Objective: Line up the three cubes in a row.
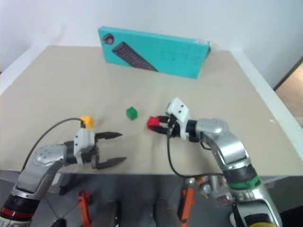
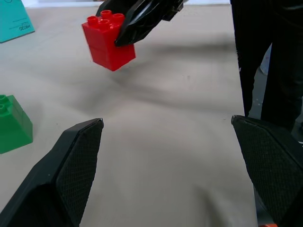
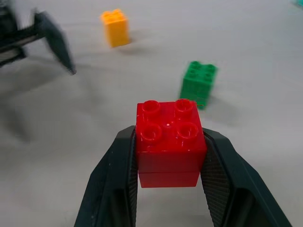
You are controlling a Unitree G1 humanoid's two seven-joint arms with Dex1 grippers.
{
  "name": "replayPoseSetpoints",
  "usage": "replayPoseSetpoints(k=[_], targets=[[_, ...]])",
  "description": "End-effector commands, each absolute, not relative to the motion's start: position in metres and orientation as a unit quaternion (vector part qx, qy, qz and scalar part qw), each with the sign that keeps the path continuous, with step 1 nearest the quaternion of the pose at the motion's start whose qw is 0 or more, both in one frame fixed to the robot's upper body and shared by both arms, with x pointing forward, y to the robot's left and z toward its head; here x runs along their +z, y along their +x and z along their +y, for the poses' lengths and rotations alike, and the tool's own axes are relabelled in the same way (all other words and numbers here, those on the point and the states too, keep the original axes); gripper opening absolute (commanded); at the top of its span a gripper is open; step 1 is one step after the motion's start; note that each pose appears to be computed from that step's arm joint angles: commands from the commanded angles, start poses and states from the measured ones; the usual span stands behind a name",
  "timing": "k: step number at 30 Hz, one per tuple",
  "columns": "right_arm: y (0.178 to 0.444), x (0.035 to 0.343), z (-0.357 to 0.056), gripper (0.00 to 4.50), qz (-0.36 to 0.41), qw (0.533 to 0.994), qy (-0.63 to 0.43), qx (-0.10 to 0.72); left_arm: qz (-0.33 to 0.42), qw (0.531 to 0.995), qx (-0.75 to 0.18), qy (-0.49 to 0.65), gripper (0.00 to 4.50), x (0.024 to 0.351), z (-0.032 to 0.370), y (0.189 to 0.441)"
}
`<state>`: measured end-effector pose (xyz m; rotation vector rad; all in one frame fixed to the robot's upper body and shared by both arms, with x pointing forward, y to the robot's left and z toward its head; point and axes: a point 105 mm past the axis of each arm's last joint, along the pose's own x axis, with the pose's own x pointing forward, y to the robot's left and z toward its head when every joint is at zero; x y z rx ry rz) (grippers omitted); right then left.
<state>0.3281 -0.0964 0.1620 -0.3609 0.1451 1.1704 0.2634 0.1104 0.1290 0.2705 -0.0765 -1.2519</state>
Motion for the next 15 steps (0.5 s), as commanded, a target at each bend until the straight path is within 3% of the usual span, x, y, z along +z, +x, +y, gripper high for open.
replayPoseSetpoints(k=[1,8,15], targets=[[0.332,0.161,-0.102,1.25,0.073,0.782,-0.2,0.586,-0.053,0.799,-0.584,0.133,4.5,0.137,0.109,0.26],[0.34,0.15,-0.102,1.25,0.093,0.728,-0.248,0.632,-0.054,0.802,-0.58,0.132,4.5,0.137,0.11,0.259],[0.346,0.148,-0.103,1.25,0.091,0.715,-0.253,0.645,-0.057,0.805,-0.576,0.133,4.5,0.138,0.109,0.257]])
